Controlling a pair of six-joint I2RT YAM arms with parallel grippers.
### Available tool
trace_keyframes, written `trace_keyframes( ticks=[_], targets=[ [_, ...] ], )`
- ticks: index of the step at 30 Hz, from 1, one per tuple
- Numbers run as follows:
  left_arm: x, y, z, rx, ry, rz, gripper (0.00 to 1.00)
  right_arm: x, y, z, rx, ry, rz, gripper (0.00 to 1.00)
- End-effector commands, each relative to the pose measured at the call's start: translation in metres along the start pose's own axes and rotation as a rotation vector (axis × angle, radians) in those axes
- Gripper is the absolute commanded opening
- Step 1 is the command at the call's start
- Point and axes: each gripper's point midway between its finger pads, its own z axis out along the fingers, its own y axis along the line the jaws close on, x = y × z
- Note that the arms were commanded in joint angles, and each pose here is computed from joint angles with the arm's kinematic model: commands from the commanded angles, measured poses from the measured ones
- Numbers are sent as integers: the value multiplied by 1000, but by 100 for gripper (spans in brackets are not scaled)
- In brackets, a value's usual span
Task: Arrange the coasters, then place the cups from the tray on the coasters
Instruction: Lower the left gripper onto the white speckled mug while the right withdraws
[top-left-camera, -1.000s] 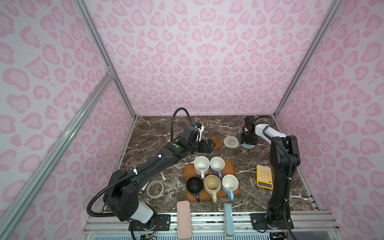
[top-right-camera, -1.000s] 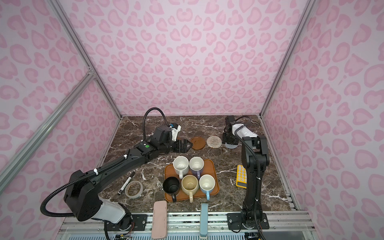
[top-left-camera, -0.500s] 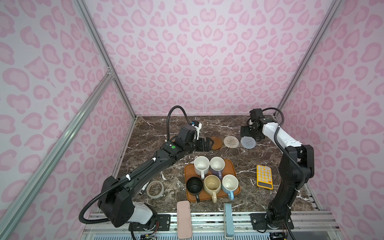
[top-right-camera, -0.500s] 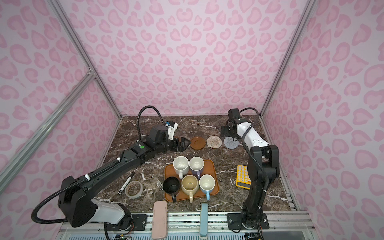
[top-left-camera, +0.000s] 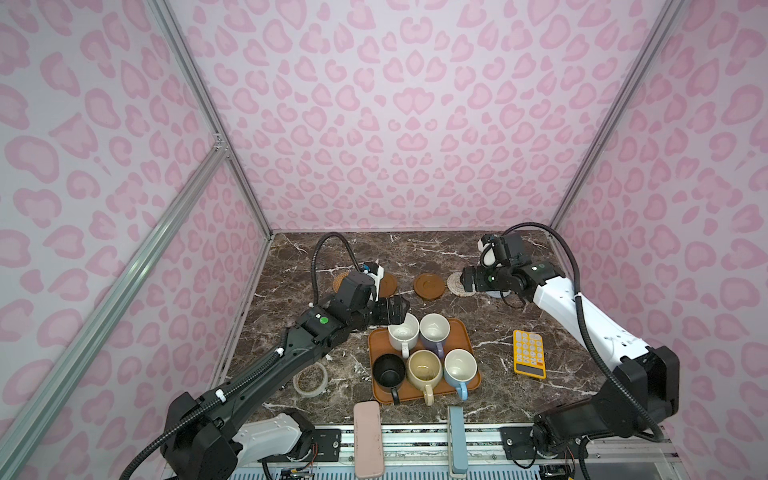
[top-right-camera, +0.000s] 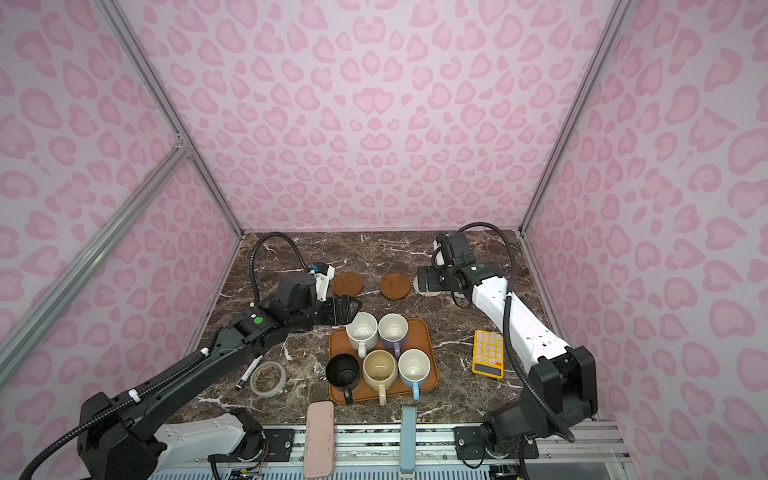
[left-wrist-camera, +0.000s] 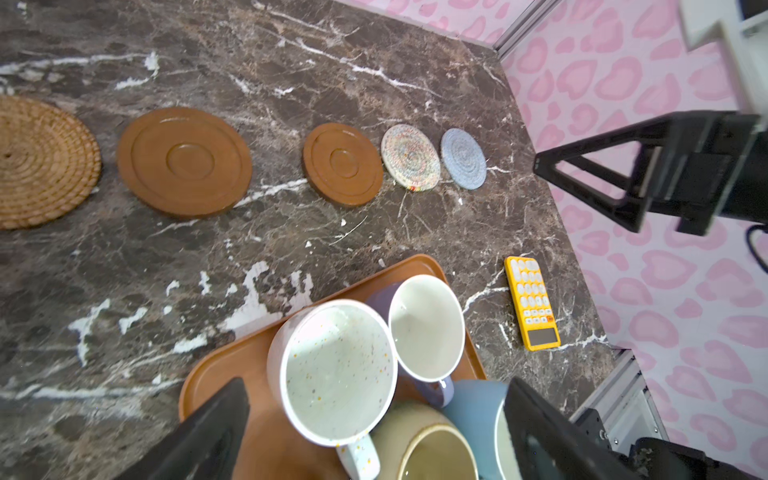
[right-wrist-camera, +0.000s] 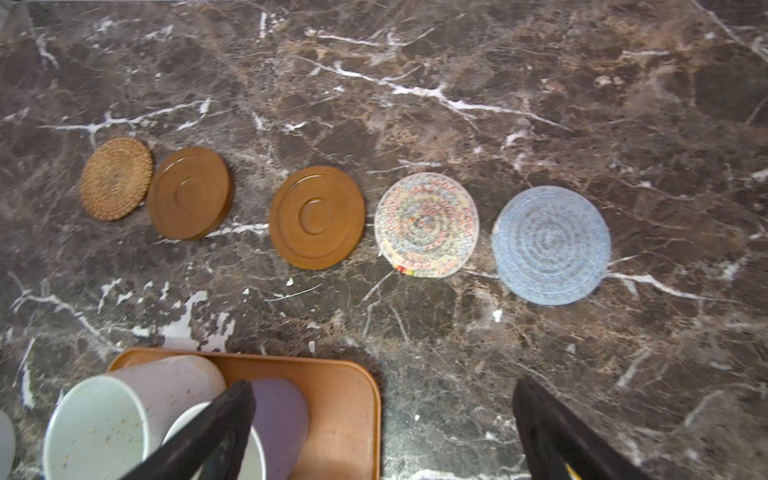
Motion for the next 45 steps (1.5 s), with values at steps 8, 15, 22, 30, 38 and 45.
trace_keyframes(
  ticks=[8,15,22,30,38,45],
  targets=[
    [40,8,9,-168,130,50,95,28,37,-11,-107,7,-2,99],
    [79,6,19,-232,224,97,83,59,50,-11,-152,40,-18,99],
    [99,14,34,-286,271,103,69,70,48,-2,-151,62,-18,99],
    [105,14,43,-312,282,107,61,74,47,6,-146,73,-29,99],
    [113,23,60,-361,300,107,57,75,48,5,-157,62,-32,99],
    [114,26,67,-388,309,111,55,75,43,6,-146,61,-26,99]
  ],
)
